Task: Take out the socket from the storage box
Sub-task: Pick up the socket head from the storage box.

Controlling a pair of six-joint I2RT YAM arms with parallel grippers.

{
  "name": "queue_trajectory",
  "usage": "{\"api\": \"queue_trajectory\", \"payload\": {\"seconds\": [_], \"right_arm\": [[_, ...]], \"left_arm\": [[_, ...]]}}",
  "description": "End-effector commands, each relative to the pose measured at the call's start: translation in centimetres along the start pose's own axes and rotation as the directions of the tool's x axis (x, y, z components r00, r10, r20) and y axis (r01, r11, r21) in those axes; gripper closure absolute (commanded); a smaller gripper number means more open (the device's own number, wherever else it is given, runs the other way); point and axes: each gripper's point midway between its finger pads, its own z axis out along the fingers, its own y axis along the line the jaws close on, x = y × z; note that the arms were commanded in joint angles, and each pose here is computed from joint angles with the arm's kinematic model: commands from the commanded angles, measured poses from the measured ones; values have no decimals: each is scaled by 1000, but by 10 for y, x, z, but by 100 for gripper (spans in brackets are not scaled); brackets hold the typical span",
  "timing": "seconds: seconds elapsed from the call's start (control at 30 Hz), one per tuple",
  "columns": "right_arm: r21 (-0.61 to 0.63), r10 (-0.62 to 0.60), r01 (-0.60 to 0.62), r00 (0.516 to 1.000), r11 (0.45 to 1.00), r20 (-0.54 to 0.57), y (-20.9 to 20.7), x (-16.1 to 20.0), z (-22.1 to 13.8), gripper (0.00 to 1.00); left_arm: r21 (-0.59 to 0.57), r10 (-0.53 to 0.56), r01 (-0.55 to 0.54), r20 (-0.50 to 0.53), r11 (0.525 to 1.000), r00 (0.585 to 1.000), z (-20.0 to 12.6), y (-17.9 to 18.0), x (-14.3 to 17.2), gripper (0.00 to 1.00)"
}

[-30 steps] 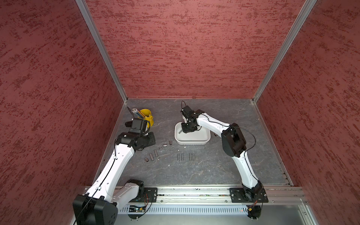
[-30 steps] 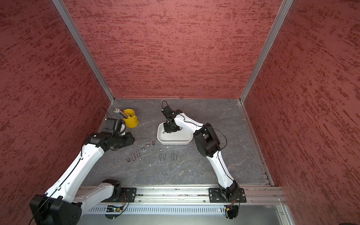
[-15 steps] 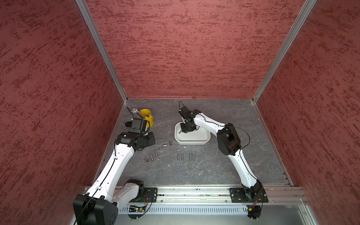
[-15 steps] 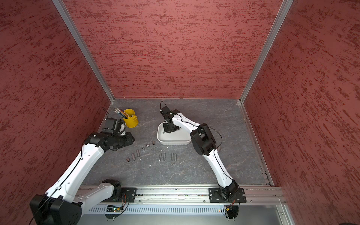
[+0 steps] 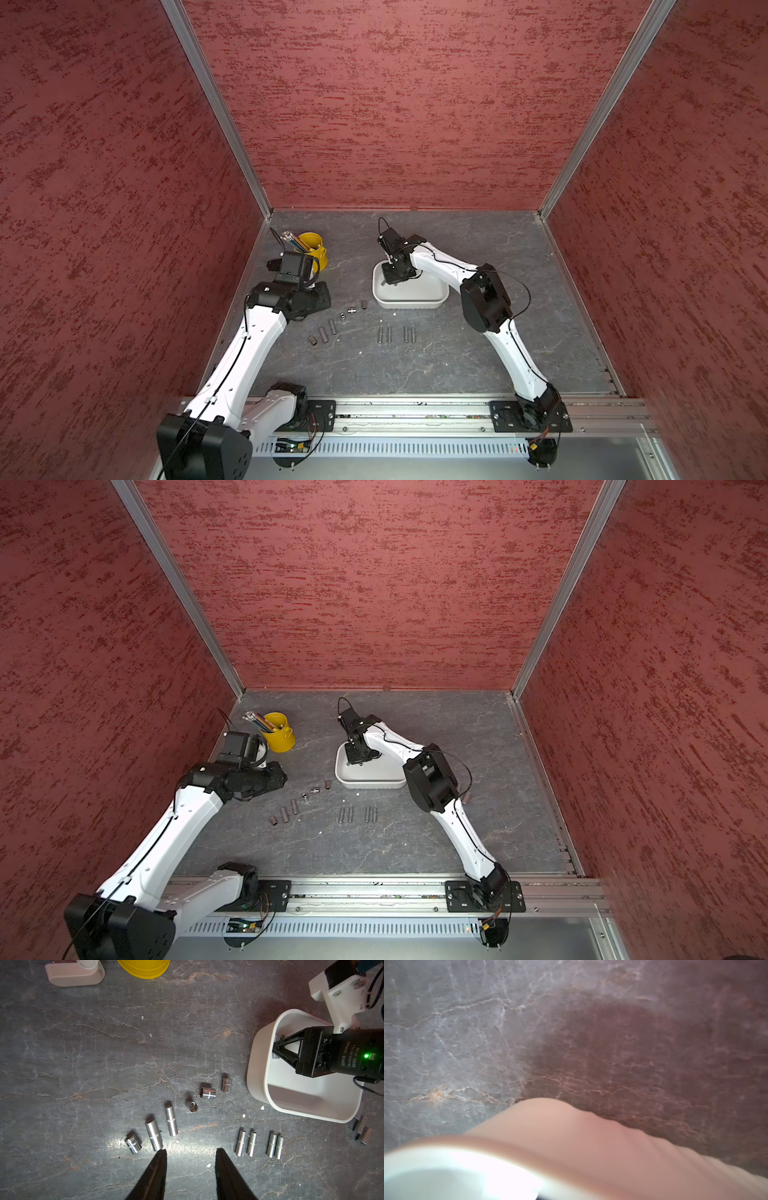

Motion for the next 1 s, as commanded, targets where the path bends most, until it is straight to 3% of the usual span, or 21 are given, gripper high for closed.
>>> {"api": "queue_trajectory", "payload": {"seconds": [0.0, 0.33, 0.6, 0.73, 0.97], "right_arm": [[-32, 34, -32, 998, 999, 47, 10, -5, -38, 91], [-82, 154, -145, 982, 986, 110, 7, 6, -114, 91], [-167, 263, -241, 956, 956, 128, -4, 49, -161, 91], [-203, 315, -291, 944, 935, 98, -13, 89, -160, 92], [-211, 369, -356, 929, 911, 24, -22, 154, -125, 91]], "left_arm": [[0, 3, -3, 5, 1000, 1000, 2, 1, -1, 59], [0, 3, -3, -1, 1000, 1000, 3, 1, 0, 59], [13, 7, -7, -5, 1000, 1000, 3, -1, 1, 59], [13, 6, -6, -2, 1000, 1000, 2, -1, 1, 59], [23, 8, -8, -1, 1000, 1000, 1, -3, 0, 58]]}}
